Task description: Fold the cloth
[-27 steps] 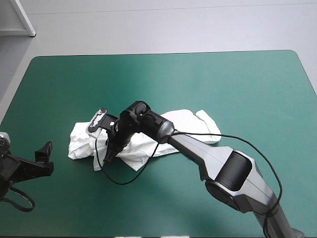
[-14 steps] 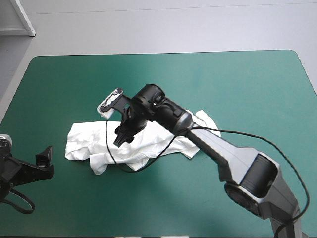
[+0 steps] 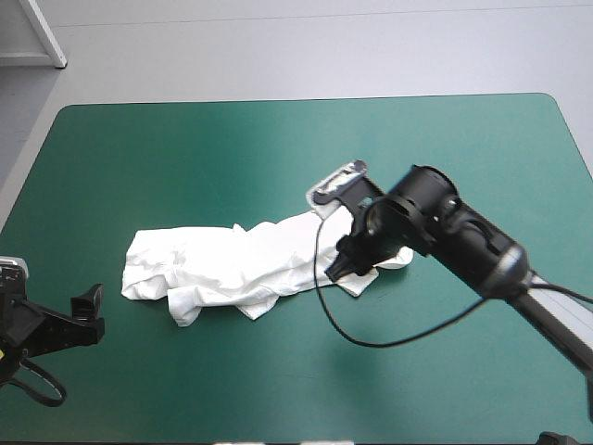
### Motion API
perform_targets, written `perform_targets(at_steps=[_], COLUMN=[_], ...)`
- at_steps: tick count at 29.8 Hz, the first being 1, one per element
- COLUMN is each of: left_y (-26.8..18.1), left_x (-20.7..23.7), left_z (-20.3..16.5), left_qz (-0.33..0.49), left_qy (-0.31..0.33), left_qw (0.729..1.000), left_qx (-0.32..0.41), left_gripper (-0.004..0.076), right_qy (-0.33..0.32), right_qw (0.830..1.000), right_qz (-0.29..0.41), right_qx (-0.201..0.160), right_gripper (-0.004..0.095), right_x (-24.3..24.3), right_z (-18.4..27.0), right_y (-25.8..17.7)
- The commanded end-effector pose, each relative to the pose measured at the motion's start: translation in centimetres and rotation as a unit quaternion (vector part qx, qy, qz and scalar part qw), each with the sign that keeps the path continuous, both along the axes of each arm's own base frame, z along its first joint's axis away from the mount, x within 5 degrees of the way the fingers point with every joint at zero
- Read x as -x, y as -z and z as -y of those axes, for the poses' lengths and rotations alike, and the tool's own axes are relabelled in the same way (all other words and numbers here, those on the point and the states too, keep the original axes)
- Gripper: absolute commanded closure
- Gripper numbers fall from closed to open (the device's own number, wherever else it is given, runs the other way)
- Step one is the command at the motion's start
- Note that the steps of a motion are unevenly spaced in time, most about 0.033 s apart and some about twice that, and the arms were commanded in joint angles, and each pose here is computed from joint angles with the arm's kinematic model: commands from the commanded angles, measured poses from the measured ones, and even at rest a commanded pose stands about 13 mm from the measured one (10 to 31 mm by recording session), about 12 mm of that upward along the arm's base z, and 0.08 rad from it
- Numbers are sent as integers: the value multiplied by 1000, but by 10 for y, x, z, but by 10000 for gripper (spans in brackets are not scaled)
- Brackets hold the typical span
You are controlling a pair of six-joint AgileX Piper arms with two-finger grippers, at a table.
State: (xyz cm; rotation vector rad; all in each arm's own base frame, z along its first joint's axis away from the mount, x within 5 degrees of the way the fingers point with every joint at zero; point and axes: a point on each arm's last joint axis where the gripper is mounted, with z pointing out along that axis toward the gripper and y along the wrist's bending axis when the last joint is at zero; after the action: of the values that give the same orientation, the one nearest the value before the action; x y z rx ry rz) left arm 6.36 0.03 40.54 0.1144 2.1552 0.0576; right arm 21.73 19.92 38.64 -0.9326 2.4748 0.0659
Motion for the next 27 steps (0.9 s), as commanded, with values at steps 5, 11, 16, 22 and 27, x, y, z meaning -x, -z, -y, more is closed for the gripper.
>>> perform_targets(at_steps=[5,11,16,22,27], left_y=[-3,30,60,88,109], left_x=[-14,-63,-110,-148,-173], left_z=[1,0,2,-12,-5], left_qz=[13,-71,-140,-193,-208], left_qy=[-7,-24,-24,-96,-86], left_qw=[1000,997,990,975,974], left_qx=[14,2,-5,-61,-32], left_gripper=[51,51,51,52,52], right_qy=[73,88,92,91,89], right_qw=[994,992,991,992,992], right_qz=[79,87,91,84,91], right_qx=[0,-28,-16,-7,-21], right_gripper=[383,383,383,383,383], right_x=[41,64,69,67,64], right_z=[67,88,96,94,89], right_y=[-20,-23,-16,-2,8])
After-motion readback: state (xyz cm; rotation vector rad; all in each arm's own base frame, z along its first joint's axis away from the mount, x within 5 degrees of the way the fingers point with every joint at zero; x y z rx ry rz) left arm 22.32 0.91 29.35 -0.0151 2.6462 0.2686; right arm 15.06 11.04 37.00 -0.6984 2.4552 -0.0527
